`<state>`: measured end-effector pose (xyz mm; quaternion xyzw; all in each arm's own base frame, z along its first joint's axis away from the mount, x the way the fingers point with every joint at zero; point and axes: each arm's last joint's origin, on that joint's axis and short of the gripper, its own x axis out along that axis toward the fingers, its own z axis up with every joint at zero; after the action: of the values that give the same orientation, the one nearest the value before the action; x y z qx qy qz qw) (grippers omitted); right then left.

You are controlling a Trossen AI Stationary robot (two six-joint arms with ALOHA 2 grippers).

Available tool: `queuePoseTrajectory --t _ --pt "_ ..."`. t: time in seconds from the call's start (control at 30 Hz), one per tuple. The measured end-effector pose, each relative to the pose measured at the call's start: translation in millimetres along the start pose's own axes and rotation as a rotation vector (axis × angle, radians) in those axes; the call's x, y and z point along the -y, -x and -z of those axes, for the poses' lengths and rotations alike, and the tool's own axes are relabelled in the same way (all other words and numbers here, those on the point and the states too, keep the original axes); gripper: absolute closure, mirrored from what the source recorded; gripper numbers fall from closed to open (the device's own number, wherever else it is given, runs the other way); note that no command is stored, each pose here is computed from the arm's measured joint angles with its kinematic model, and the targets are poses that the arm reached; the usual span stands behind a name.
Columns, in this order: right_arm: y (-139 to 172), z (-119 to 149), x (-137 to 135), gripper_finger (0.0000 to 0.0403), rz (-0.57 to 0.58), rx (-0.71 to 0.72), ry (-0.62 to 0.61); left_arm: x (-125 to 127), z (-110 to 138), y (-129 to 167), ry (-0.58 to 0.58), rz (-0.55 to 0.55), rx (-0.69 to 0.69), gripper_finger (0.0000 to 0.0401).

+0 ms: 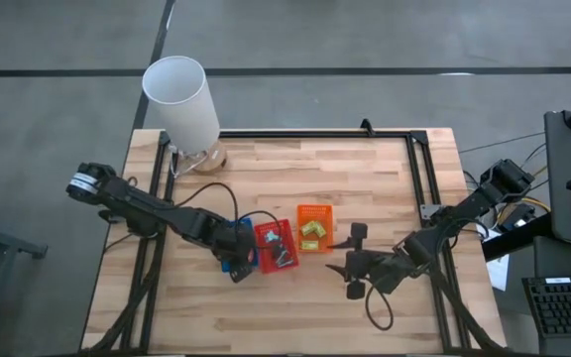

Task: Pick and place Stapler, Stapler remover, tape
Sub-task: Return to Home Position

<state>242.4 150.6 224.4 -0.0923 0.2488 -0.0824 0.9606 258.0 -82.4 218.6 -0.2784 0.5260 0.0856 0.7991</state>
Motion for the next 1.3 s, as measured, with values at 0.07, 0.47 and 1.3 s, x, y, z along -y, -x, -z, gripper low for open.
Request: queuePoseTrajectory --t 0.07,0.47,1.3 --pt "-0.6 0.2 0.6 0.0214 0.003 -0.001 -0.001 -0.5 -1.7 4.7 -0.063 -0.038 0.073 0.0252" --pt "-14.0 15.1 19.4 0.039 0.006 -0.062 0.012 11.6 -26.3 16.6 -0.382 0.039 0.41 0.0391" --pt "54.7 71.8 90.3 0.0394 -0.081 0.231 -0.205 -92.5 56.6 78.3 -0.436 -0.165 0.877 0.039"
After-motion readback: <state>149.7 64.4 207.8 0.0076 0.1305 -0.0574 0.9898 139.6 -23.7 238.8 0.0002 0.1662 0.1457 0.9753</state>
